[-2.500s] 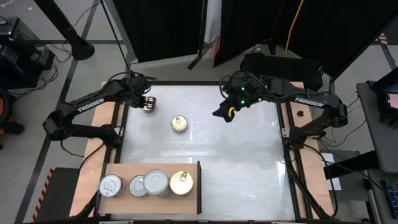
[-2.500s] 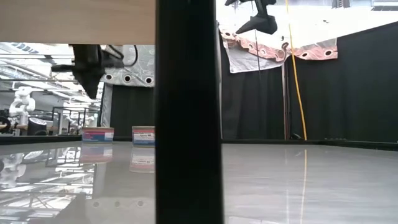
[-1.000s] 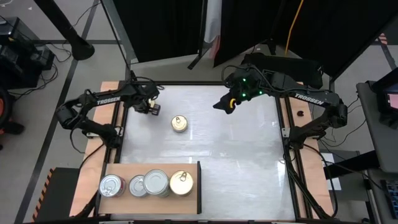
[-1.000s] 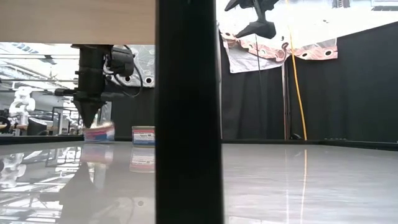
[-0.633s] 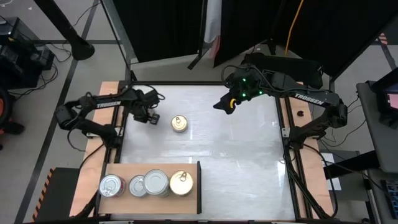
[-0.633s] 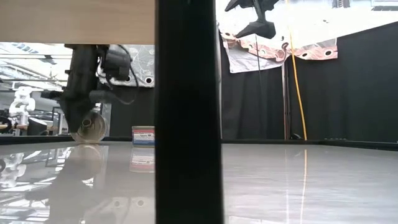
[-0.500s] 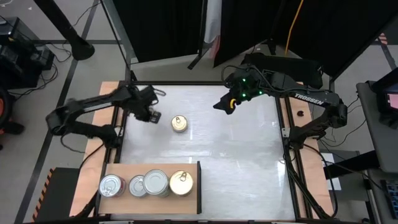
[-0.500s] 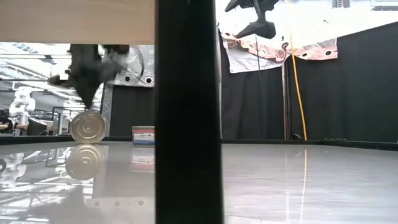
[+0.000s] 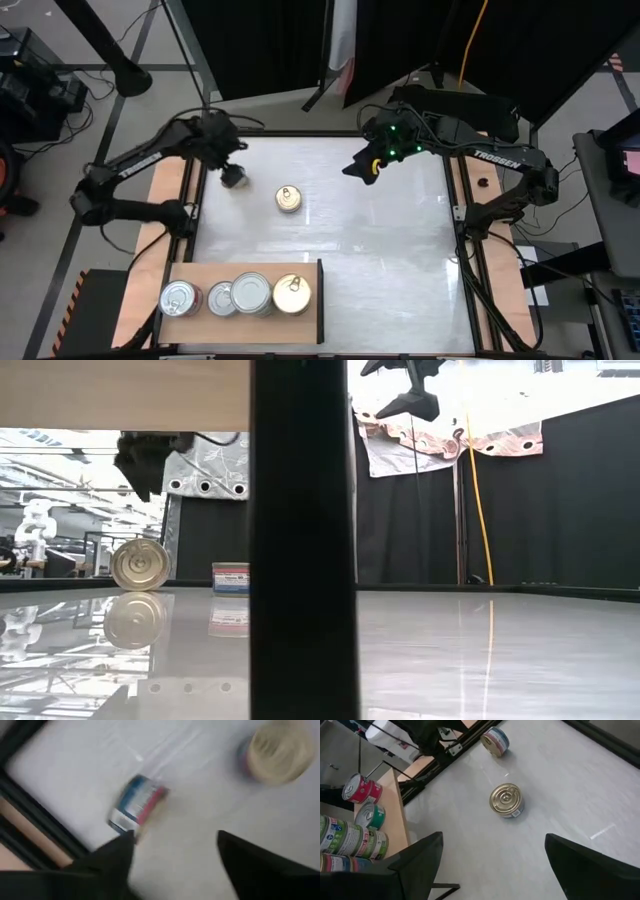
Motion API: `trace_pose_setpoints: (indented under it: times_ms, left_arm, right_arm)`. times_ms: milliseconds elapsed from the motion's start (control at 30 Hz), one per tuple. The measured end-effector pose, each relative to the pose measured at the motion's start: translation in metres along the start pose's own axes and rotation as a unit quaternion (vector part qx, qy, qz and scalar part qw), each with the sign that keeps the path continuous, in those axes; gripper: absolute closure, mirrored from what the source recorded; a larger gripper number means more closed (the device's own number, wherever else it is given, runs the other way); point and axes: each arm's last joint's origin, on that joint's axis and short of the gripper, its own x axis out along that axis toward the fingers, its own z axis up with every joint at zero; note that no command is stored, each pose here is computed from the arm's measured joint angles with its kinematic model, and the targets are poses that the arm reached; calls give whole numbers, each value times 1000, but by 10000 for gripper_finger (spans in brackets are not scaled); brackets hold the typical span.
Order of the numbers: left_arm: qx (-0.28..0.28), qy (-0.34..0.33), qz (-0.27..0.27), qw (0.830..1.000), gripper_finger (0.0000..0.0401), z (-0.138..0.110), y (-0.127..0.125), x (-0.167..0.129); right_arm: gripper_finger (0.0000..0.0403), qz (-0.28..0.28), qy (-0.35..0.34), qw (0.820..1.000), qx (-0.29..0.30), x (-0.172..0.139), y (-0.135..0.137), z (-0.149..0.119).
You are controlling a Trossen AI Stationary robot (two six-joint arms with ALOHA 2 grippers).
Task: Stack canned seafood by type on shelf
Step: Stack the blue pink tuna can on top of the other blue pink tuna cans on the shelf
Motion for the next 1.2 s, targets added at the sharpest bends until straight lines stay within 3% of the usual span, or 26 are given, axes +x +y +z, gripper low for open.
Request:
trace_pose_setpoints:
  times_ms: [100, 167, 267, 467, 733, 833, 933, 967, 1067, 1200]
  left_arm:
    - [91, 22, 10, 996, 58, 10, 0, 14]
    - [129, 35, 13, 991, 41, 15, 1, 21]
    - [184, 62, 45, 980, 41, 21, 5, 32]
    - [226, 101, 32, 968, 47, 30, 18, 52]
    - [220, 162, 4, 962, 65, 39, 38, 84]
    - [213, 186, -12, 959, 110, 41, 41, 96]
    - [206, 192, -32, 959, 181, 41, 40, 101]
    - [202, 189, -41, 960, 201, 41, 40, 100]
    - [178, 173, -80, 965, 203, 39, 36, 93]
    - [139, 153, -119, 971, 203, 27, 29, 52]
  right_arm:
    - [62, 12, 6, 1000, -4, 0, 1, 0]
    - [62, 20, 10, 1000, -3, 0, 1, -1]
    - [62, 23, 12, 1000, -2, 0, 3, -1]
    - [62, 28, 16, 999, -10, 1, 6, -3]
    - [62, 28, 16, 999, -26, 1, 6, -3]
    - [62, 28, 16, 999, -31, 1, 6, -3]
    - [62, 28, 15, 999, -31, 1, 6, -3]
    - [62, 28, 14, 999, -33, 1, 6, -3]
    - [62, 34, 3, 999, -36, 1, 7, -1]
    - [69, 73, -54, 994, -58, -6, 17, 8]
